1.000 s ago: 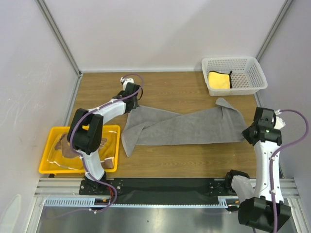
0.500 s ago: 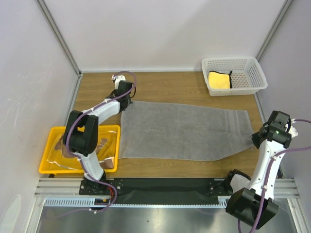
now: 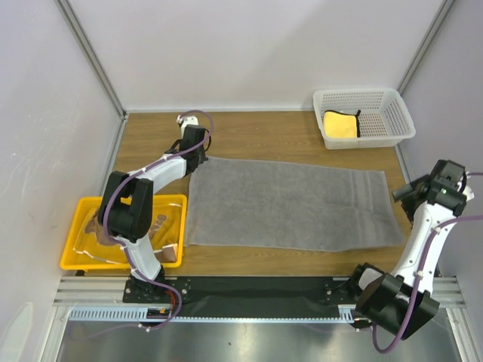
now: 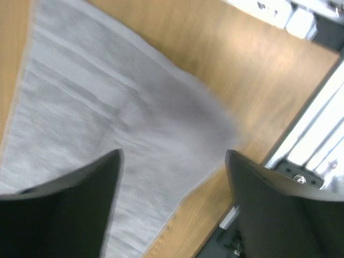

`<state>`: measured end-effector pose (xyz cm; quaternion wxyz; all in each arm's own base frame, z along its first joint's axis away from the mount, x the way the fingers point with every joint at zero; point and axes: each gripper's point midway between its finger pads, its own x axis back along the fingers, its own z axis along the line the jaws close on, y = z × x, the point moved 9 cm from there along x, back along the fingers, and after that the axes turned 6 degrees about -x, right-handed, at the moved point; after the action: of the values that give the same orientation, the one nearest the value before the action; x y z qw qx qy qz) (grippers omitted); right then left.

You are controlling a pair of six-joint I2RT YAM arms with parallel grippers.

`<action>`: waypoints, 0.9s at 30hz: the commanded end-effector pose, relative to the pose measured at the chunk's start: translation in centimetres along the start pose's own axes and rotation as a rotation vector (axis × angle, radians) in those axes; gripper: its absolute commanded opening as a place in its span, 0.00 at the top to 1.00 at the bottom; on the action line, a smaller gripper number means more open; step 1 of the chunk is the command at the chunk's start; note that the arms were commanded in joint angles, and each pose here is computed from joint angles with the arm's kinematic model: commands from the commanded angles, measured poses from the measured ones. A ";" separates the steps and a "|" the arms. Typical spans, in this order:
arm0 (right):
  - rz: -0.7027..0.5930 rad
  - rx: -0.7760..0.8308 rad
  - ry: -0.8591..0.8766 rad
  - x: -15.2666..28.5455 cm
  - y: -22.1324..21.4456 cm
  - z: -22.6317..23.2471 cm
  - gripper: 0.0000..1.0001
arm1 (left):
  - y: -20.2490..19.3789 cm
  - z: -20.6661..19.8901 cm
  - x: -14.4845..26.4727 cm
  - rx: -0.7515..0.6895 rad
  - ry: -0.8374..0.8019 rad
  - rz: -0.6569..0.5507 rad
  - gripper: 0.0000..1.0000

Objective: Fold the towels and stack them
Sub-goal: Flatten out the crumpled towel

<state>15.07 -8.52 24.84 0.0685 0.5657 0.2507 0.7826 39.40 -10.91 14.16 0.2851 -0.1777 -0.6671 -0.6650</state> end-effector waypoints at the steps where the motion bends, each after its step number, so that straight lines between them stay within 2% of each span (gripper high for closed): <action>1: -0.066 0.047 0.087 2.5 2.5 1.5 0.05 | 1.5 -0.3 0.8 -0.009 -0.040 -0.039 0.90; 2: -0.086 0.063 0.110 3.2 2.9 1.7 0.00 | 1.7 -0.3 0.9 -0.019 -0.039 -0.037 0.85; 3: -0.119 0.071 0.154 4.2 3.4 2.1 0.00 | 1.8 -0.3 1.3 -0.036 -0.024 -0.028 0.75; 5: -0.149 0.080 0.221 5.1 3.8 2.8 0.00 | 3.2 -0.3 2.4 -0.048 -0.016 -0.056 0.64; 6: -0.151 0.085 0.243 5.1 3.8 3.0 0.01 | 3.5 -0.3 2.9 -0.049 -0.020 -0.055 0.54; 8: -0.149 0.086 0.296 4.4 3.6 4.1 0.00 | 5.0 -0.3 4.7 -0.017 -0.059 -0.094 0.48; 10: -0.058 0.102 0.352 2.2 1.5 5.7 0.00 | 5.6 -0.8 6.3 -0.003 -0.124 -0.106 0.41; 11: -0.095 0.100 0.387 1.4 1.5 6.9 0.00 | 5.9 -1.0 7.0 0.003 -0.144 -0.116 0.38; 12: -0.062 0.126 0.420 0.7 0.1 8.4 0.00 | 5.9 -1.4 8.3 -0.006 -0.169 -0.114 0.34; 13: -0.075 0.138 0.375 -1.1 -0.6 8.6 0.00 | 6.3 -1.9 9.0 -0.006 -0.188 -0.116 0.31; 14: -0.104 0.141 0.405 -1.7 -0.7 9.9 0.00 | 6.0 -2.2 9.5 -0.023 -0.190 -0.103 0.22; 15: -0.094 0.151 0.409 -2.5 -1.3 10.7 0.00 | 5.8 -3.3 10.7 -0.040 -0.215 -0.117 0.20; 19: -0.071 0.127 0.397 -7.8 -1.8 13.1 0.02 | 3.8 -5.6 12.9 -0.084 -0.284 -0.092 0.15; 23: -0.077 0.106 0.402 -11.0 -2.1 15.0 0.04 | 1.2 -7.3 15.0 -0.140 -0.347 -0.040 0.15; 27: -0.045 0.117 0.336 -14.0 -3.0 14.9 0.08 | -2.9 -9.4 17.6 -0.200 -0.553 0.004 0.15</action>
<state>31.06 -6.02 15.35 -0.0246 0.4495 0.3098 0.8375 28.39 -21.66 22.46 0.1139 -0.3259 -0.6495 -0.6775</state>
